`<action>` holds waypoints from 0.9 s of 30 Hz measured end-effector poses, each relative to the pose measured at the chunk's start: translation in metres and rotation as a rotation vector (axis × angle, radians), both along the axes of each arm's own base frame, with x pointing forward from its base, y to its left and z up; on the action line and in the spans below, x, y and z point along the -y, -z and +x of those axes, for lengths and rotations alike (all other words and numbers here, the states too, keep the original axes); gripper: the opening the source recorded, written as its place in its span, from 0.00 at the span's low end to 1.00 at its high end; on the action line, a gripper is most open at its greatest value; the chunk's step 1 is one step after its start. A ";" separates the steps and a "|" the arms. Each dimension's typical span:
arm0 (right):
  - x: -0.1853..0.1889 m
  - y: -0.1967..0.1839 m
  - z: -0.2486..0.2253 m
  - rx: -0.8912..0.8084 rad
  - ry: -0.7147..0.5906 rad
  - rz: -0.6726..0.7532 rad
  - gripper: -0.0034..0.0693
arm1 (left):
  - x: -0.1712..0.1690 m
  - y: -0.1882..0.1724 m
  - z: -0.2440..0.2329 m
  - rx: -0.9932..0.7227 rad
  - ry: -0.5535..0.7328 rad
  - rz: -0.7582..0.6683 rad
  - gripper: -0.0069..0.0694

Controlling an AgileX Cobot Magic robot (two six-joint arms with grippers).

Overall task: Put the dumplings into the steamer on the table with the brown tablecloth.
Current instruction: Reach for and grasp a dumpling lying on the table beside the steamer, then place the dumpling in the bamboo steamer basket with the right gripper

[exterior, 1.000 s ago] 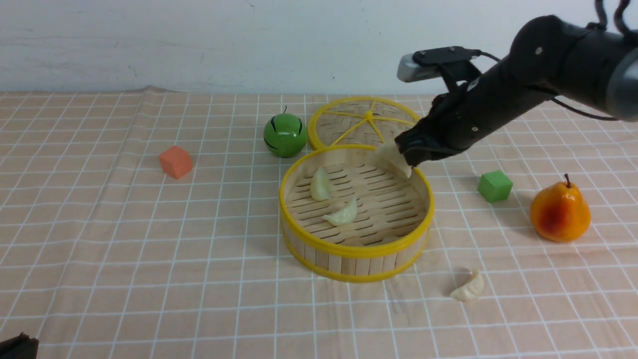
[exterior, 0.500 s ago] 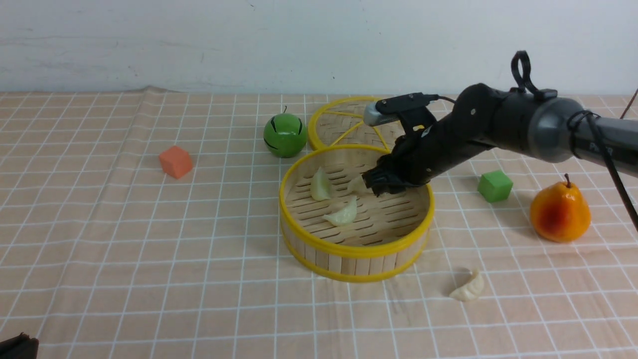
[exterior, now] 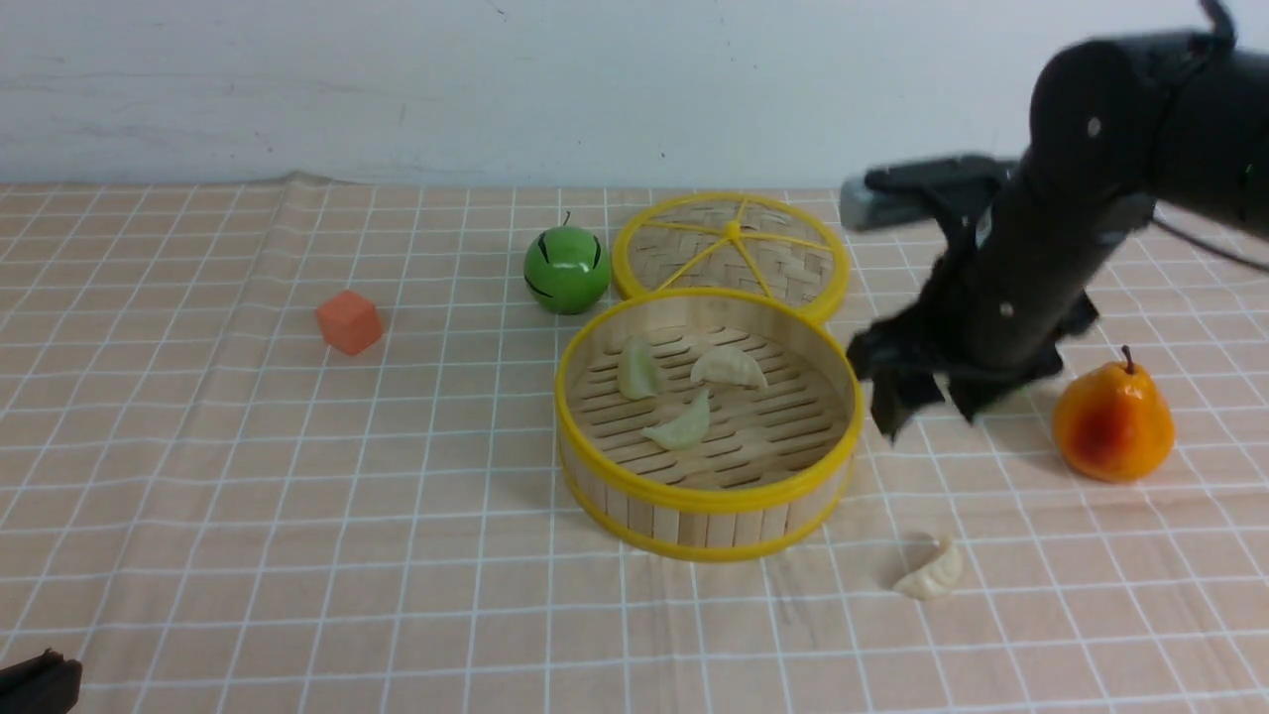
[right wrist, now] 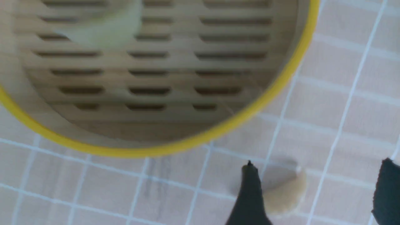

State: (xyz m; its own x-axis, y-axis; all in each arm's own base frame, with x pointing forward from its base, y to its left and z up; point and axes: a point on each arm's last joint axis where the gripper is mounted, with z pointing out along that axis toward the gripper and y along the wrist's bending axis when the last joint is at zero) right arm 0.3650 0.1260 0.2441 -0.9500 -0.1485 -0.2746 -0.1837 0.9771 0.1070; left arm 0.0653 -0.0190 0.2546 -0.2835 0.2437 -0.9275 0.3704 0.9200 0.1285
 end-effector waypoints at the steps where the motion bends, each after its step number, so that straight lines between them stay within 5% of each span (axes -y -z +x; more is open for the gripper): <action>1: 0.003 0.018 -0.007 -0.044 0.039 -0.009 0.73 | 0.000 0.000 0.000 0.005 0.001 -0.002 0.08; 6: 0.011 0.071 -0.028 -0.077 0.194 0.011 0.73 | 0.000 -0.001 -0.001 0.013 0.002 -0.007 0.09; 14: 0.012 0.084 -0.030 0.020 0.231 0.052 0.68 | 0.000 -0.001 -0.001 0.012 0.004 -0.011 0.09; 17: 0.013 0.084 -0.030 0.035 0.200 0.044 0.57 | 0.000 -0.001 -0.001 0.012 0.004 -0.011 0.09; 19: 0.012 0.084 -0.029 0.051 0.164 0.037 0.33 | 0.000 -0.001 -0.001 0.012 0.004 -0.011 0.10; 21: 0.012 0.084 -0.029 0.055 0.141 0.030 0.23 | 0.000 -0.001 -0.001 0.012 0.004 -0.011 0.10; 27: 0.012 0.084 -0.029 0.055 0.116 0.021 0.24 | 0.000 -0.001 -0.001 0.012 0.004 -0.011 0.10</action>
State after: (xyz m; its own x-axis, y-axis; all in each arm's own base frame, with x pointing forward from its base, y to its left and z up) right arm 0.3362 0.1136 0.1605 -0.9440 -0.0319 -0.3285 -0.0753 0.9899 0.1203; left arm 0.0644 -0.0190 0.2557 -0.2713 0.2342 -0.9336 0.3721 0.9200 0.1227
